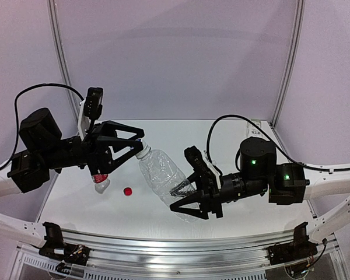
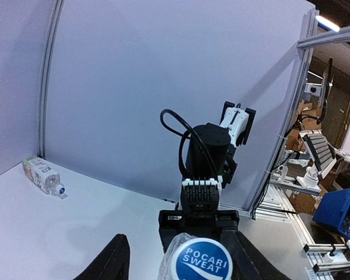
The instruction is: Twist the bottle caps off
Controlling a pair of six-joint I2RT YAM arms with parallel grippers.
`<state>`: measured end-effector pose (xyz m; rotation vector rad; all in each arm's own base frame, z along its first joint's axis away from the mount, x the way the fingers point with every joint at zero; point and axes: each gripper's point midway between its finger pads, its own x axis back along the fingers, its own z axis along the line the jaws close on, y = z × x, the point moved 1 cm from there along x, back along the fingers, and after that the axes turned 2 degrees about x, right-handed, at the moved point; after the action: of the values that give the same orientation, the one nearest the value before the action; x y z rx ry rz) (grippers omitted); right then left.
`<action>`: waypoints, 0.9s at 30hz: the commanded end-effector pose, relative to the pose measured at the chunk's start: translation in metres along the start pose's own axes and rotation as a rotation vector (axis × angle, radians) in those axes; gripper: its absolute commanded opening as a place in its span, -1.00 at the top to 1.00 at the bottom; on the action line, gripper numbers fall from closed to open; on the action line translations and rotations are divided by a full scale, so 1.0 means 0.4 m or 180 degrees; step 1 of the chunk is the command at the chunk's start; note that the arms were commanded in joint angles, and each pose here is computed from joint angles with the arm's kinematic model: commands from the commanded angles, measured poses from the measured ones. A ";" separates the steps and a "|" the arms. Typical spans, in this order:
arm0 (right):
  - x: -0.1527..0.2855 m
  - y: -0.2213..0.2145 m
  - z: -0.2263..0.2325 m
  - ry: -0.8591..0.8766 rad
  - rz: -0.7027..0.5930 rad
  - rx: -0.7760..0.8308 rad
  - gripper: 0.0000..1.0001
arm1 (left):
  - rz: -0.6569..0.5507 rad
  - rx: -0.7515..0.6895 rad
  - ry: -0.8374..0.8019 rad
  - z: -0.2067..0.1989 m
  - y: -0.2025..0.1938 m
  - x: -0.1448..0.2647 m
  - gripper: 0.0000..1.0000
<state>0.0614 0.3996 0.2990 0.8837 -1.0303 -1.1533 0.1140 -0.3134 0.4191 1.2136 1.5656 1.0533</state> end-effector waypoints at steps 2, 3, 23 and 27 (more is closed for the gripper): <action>0.011 0.010 0.002 0.0008 -0.0068 0.0019 0.50 | 0.0001 -0.0014 -0.0047 -0.002 0.006 -0.009 0.08; 0.011 0.010 0.001 0.0002 -0.0067 0.0018 0.50 | 0.0001 -0.0011 -0.0038 0.000 0.005 -0.010 0.16; 0.040 -0.018 -0.254 -0.1954 -0.0006 -0.0078 0.63 | -0.0349 0.1073 0.1760 0.237 -0.060 -0.067 0.56; 0.042 -0.017 -0.255 -0.1972 -0.0005 -0.0052 0.63 | -0.0318 0.1068 0.1788 0.248 -0.073 -0.083 0.35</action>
<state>0.1462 0.3875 0.2570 0.5449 -1.4521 -1.4279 0.2026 -0.3354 0.3745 1.1006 2.2424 1.1327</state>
